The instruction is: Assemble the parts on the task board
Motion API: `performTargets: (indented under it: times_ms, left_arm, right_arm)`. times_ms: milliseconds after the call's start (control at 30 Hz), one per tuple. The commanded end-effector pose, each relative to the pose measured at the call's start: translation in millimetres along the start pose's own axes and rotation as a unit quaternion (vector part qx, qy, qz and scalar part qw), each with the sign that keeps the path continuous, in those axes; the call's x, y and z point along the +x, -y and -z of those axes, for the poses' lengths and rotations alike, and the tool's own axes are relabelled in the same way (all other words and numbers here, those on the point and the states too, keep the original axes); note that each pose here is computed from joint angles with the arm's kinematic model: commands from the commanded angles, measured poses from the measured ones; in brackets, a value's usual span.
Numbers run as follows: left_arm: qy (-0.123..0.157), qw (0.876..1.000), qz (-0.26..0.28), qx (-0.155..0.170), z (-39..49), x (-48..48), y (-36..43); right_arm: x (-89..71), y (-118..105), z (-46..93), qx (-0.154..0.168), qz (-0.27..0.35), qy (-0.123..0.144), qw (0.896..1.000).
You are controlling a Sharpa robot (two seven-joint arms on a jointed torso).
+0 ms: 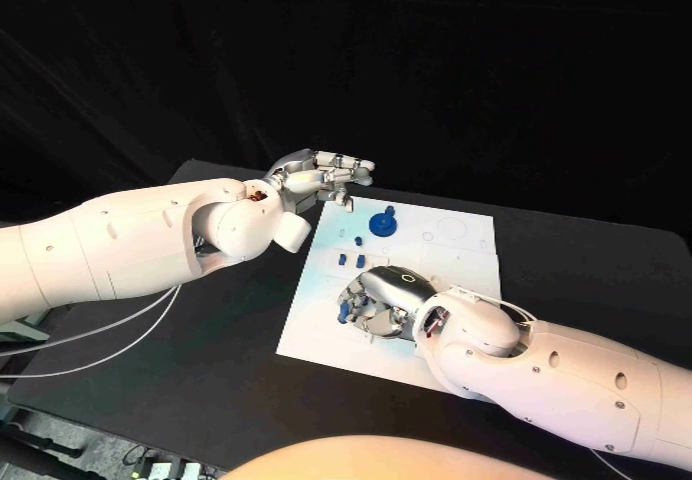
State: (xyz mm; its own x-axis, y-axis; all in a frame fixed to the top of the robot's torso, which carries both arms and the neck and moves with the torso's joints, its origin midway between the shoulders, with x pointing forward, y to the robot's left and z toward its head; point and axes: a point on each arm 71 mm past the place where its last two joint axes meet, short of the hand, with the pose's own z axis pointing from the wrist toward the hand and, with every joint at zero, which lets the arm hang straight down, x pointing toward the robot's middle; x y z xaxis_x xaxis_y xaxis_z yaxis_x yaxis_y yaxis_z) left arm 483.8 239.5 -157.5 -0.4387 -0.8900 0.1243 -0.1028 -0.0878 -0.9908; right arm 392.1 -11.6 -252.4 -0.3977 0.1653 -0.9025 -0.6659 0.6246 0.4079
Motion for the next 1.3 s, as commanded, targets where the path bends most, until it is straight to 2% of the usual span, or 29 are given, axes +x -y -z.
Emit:
performTargets:
  times_ms: [33,233,433,600,733,833,900,967,1167,1300]
  left_arm:
    - [-0.013,1.0,0.0,0.002,-0.5,2.9,0.6]
    - [-0.013,1.0,-0.001,0.001,-0.5,2.6,0.5]
    - [-0.011,1.0,-0.003,0.002,-0.2,1.2,0.6]
    - [-0.011,1.0,-0.005,0.002,-0.2,0.7,0.6]
    - [-0.012,1.0,-0.005,0.002,-0.9,1.0,0.4]
    - [-0.012,1.0,-0.005,0.002,-0.9,1.1,0.2]
    - [-0.012,1.0,-0.005,0.002,-0.5,1.3,-0.1]
    - [-0.012,1.0,-0.005,0.002,0.3,1.4,-0.6]
    - [-0.012,1.0,-0.006,-0.001,3.1,2.0,-3.6]
    - [-0.013,1.0,-0.006,-0.001,3.9,3.2,-4.6]
  right_arm:
    - [-1.5,0,1.1,0.001,0.005,0.014,1.0]
    - [-4.8,-1,5.4,-0.003,0.0,0.035,0.999]
    - [-12.7,-6,17.5,-0.014,-0.019,0.063,0.998]
    - [-29.7,-7,31.1,-0.022,-0.037,0.092,0.995]
    - [-50.4,6,46.9,-0.01,-0.072,0.11,0.991]
    - [-65.1,28,63.5,0.034,-0.125,0.091,0.987]
    - [-73.7,46,78.6,0.075,-0.164,0.076,0.981]
    - [-80.7,62,95.9,0.11,-0.184,0.072,0.974]
    - [-88.5,91,141.8,0.186,-0.192,0.074,0.961]
    - [-86.6,98,161.7,0.22,-0.16,0.069,0.96]
